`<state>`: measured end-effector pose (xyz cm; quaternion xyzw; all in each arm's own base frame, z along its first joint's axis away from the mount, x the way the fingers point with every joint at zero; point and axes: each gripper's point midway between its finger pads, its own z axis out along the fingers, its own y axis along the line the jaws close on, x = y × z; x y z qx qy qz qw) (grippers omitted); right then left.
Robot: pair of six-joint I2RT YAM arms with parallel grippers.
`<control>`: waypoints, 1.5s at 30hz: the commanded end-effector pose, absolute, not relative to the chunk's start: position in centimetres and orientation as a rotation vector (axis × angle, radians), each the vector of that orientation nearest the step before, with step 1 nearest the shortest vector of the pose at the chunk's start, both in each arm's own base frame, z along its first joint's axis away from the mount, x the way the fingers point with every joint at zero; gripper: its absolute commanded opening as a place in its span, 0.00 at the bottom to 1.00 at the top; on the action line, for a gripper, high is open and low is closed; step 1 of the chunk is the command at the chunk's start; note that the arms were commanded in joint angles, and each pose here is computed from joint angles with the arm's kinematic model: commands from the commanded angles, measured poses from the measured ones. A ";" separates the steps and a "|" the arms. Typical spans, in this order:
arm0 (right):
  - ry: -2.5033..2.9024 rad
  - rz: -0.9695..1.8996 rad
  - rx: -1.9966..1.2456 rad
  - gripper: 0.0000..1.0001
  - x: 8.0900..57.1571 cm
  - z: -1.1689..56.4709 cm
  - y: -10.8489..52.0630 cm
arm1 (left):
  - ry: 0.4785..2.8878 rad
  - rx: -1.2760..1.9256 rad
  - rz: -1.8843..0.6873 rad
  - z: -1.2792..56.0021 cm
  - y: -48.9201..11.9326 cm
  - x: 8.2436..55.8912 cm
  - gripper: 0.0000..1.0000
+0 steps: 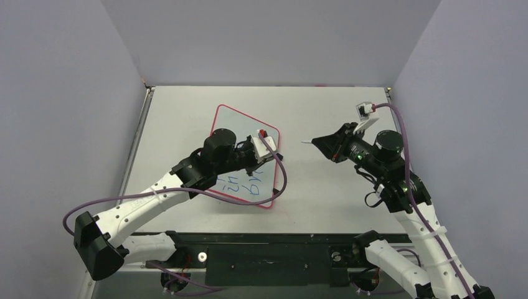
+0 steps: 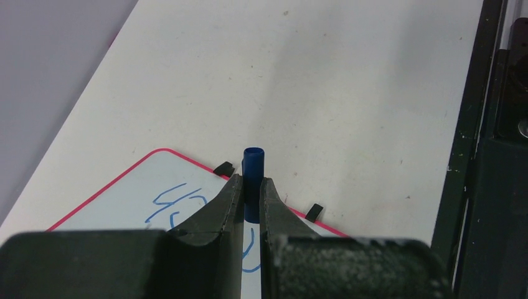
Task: Write a sentence on the whiteboard
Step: Insert the whiteboard marker without the cap into the pen cap.
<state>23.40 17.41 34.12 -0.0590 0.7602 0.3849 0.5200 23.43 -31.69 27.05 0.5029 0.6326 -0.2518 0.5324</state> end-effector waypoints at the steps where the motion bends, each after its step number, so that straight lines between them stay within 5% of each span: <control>1: 1.785 1.019 -0.252 0.00 22.8 34.9 19.9 | 1.399 1.172 -0.676 29.4 -32.1 23.0 0.00; 45: 1.873 1.056 -0.360 0.00 22.5 32.0 24.4 | 1.341 1.167 -0.718 29.6 -31.7 21.9 0.00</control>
